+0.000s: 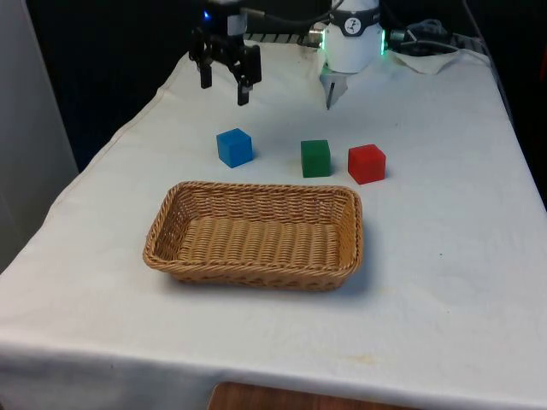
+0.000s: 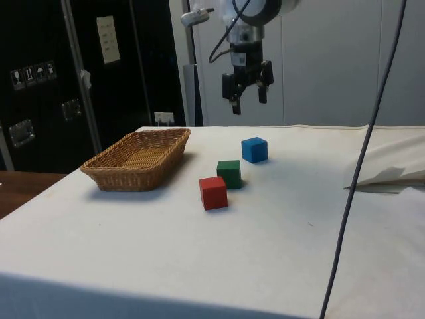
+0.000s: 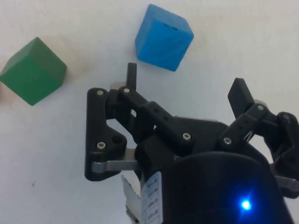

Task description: Pick up the blue cube and place it into the basket.

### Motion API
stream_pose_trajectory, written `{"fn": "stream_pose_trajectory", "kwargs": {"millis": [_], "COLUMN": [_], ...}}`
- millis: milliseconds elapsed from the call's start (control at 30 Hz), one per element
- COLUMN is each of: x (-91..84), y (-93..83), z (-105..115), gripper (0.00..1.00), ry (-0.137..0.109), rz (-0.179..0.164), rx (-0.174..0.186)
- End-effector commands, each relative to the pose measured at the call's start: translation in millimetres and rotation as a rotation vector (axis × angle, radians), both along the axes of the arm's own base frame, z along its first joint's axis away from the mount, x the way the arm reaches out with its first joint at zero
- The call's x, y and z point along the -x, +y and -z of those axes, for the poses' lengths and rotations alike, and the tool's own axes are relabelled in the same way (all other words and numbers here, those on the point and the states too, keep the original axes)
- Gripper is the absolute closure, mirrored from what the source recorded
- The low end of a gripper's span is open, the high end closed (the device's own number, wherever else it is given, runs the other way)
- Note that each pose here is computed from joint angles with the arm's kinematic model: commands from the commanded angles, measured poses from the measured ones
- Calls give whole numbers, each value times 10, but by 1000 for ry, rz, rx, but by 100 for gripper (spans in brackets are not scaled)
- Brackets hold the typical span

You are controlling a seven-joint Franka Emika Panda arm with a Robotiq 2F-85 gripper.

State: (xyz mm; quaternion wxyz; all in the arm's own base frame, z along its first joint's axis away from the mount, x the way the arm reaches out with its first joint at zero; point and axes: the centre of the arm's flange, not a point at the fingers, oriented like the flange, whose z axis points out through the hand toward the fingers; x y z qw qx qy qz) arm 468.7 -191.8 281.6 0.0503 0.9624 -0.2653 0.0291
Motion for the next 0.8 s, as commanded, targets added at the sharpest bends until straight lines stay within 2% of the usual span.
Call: {"fn": "stream_pose_trajectory", "kwargs": {"millis": [0,33,67,333,367,400,667,700,733,767], "x": [9,0,11,14,10,12,17,26,17,21], "y": [21,-1,19,32,-1,28,35,7,36,38], "z": [46,25,77,293,289,310,485,493,505,551], "gripper": [0,0,0,0,0,0,0,0,0,0], "ry": [-12,-1,-12,-6,6,-6,-2,13,-1,2], "rz": [2,2,4,15,16,16,20,23,21,22], "rx": [-13,-1,-16,-46,-33,-49,-81,-70,-85,-92]}}
